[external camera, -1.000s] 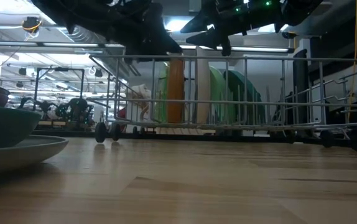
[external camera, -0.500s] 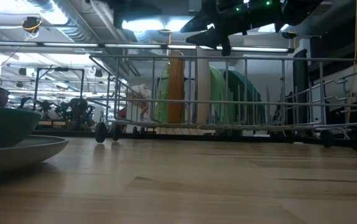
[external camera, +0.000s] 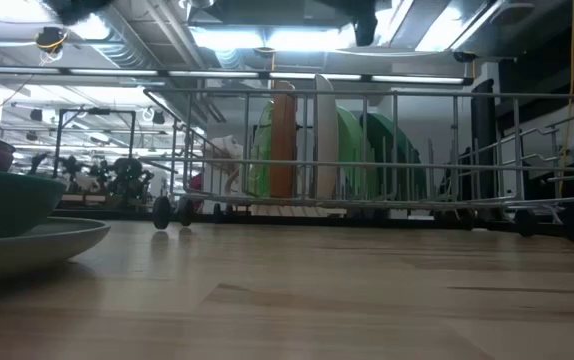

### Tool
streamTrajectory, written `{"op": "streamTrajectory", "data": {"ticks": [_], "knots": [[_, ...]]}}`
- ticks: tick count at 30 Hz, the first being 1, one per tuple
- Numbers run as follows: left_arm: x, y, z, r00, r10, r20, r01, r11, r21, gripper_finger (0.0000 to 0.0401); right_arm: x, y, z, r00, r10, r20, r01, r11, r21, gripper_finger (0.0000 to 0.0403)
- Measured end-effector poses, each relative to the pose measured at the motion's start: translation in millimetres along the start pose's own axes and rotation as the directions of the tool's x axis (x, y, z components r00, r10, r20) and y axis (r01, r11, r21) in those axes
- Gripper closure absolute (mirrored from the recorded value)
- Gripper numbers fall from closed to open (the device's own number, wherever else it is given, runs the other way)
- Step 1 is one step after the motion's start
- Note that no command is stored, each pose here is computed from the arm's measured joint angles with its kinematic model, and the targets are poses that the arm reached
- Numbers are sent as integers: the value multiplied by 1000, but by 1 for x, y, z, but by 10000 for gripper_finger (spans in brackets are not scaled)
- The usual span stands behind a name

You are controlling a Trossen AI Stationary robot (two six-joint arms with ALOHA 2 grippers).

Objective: Sort dishes
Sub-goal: Put the purple plate in the dishwasher rack

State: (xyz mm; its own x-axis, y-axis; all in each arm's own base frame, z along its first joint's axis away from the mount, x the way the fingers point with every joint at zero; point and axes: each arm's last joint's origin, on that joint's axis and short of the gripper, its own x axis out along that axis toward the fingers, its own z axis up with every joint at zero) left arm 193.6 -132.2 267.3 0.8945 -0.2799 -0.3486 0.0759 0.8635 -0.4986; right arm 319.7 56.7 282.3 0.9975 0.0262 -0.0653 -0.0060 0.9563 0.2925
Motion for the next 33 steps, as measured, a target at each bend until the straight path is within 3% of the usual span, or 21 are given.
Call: {"op": "streamTrajectory", "data": {"ticks": [7, 15, 22, 28, 33], "knots": [[5, -31, -49, 980, -81, -180, 44, 979, -200, 150, -8, 37, -14, 992, 112, -58, -95, 967, 235, 224], [10, -47, -93, 943, -84, -322, -12, 958, -287, 170, -12, 67, -37, 975, 185, -123, -117, 898, 424, 224], [8, -54, -110, 915, -107, -389, -12, 957, -291, 194, 0, 87, -73, 984, 151, -97, -79, 851, 518, 224], [4, -57, -116, 886, -141, -442, 11, 959, -284, 217, 18, 88, -108, 994, 91, -60, -34, 782, 623, 224], [1, -51, -122, 864, -70, -499, -45, 976, -214, 240, 38, 92, -127, 993, 74, -90, 6, 741, 672, 224]]}}
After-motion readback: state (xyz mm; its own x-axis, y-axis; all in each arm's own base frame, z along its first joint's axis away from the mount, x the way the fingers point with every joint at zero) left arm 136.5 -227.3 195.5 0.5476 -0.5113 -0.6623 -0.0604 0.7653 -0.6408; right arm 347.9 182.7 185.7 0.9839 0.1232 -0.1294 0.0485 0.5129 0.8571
